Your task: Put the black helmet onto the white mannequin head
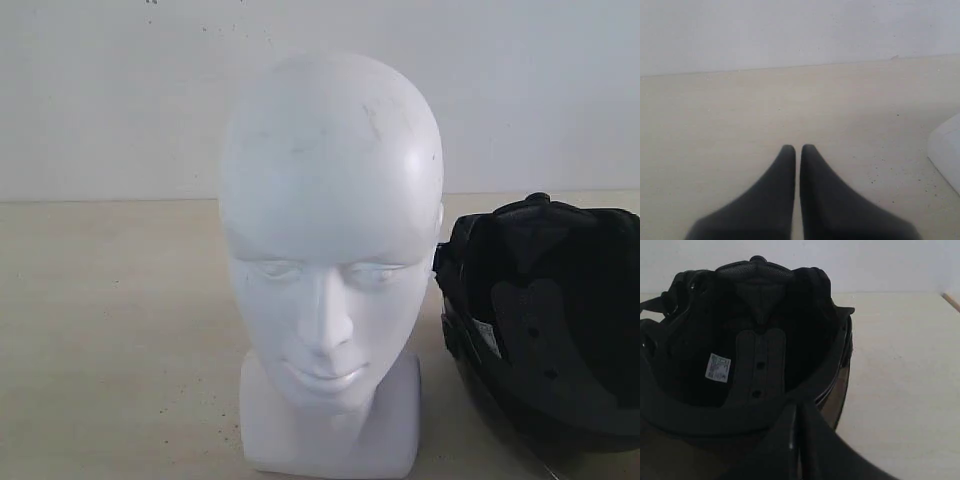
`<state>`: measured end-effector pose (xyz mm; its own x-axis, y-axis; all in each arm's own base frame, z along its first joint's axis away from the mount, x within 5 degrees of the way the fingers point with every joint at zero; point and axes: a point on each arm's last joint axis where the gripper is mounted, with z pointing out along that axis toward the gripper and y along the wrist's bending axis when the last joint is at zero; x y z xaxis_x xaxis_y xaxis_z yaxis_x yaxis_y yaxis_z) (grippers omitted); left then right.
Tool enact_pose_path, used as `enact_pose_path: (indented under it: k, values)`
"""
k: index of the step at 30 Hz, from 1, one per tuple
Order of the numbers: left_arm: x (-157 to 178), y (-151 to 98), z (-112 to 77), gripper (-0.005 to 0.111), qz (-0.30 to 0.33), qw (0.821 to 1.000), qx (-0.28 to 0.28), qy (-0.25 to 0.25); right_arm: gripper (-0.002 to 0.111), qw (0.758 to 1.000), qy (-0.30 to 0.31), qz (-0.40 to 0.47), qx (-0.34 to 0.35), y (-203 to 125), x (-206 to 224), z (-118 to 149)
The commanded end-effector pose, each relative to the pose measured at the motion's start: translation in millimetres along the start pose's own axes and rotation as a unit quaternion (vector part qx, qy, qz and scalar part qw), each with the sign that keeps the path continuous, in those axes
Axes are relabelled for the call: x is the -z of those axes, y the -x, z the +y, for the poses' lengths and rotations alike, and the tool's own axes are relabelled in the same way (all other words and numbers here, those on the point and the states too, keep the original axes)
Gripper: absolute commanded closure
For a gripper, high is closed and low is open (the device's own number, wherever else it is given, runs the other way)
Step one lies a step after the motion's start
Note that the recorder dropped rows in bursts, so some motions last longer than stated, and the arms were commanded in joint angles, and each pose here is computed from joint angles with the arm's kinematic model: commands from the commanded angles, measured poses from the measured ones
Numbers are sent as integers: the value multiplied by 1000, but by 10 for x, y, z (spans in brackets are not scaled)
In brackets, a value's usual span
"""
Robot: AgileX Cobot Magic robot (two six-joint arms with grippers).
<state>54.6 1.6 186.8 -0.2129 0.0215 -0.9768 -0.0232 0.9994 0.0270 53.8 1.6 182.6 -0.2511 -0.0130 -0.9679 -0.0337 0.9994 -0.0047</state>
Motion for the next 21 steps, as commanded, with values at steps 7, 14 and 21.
enact_pose_path:
  k: [7, 14, 21]
  values:
    - [0, -7, -2, 102, -1, 1000, 0, -2, 109, 999, 0, -38, -20, 66, 5, 1]
    - [0, -7, -2, 102, -1, 1000, 0, -2, 109, 980, 2, -197, -16, 349, 73, 0]
    - [0, -7, -2, 102, -1, 1000, 0, -2, 109, 973, 2, -232, -17, 919, 301, -4]
